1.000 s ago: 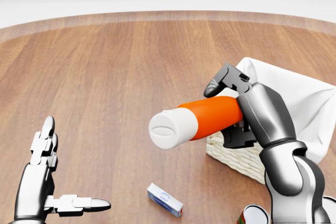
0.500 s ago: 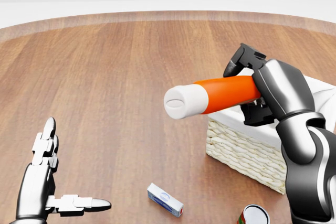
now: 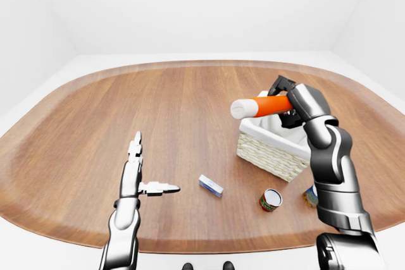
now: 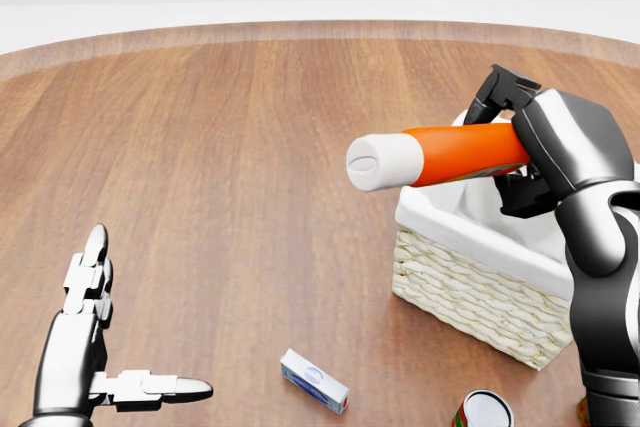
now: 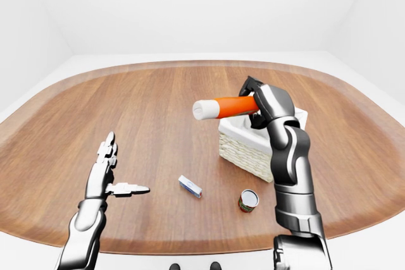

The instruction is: Pick up the ketchup, and put it in the basket.

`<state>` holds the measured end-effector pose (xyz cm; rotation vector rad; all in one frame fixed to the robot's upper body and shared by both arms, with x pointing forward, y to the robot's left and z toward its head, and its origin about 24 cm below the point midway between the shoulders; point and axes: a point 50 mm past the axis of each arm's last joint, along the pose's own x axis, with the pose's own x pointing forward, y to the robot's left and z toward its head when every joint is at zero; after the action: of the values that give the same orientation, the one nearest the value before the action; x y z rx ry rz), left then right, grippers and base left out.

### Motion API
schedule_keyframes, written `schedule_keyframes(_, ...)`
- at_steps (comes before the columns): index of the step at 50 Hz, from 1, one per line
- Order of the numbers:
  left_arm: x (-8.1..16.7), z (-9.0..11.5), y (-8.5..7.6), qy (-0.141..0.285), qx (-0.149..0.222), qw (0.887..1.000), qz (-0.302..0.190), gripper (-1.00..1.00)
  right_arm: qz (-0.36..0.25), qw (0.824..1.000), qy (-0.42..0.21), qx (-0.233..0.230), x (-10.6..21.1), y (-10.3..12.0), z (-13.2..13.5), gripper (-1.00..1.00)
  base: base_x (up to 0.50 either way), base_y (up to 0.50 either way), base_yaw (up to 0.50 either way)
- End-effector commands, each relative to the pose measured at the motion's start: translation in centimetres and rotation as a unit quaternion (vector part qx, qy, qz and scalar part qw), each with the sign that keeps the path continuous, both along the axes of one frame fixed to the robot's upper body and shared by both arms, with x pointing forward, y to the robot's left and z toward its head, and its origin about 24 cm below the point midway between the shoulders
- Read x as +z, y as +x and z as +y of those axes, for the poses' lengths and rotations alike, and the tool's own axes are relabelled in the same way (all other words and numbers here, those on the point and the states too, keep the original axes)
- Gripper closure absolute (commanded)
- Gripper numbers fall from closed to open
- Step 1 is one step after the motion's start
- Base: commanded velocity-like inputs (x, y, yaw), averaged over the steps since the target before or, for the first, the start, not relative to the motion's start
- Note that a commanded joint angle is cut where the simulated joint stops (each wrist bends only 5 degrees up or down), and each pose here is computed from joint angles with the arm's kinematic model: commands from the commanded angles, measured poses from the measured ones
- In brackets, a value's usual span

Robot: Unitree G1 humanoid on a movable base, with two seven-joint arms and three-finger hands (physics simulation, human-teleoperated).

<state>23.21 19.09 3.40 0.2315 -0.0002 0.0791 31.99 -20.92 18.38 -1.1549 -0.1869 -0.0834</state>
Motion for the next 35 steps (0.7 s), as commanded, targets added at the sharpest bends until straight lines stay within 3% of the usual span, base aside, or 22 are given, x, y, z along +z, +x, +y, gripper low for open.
schedule_keyframes(1,-0.2,0.0,0.1,0.001,0.0,1.0,0.003,-1.0,-0.031,0.999,0.026,-0.034,0.2,1.1,-1.7,1.0,0.0,0.0,0.0)
schedule_keyframes(35,-0.1,0.0,0.1,0.0,0.0,1.0,0.002,-1.0,-0.017,0.997,-0.034,-0.069,1.3,1.8,-3.3,1.0,0.0,0.0,0.0)
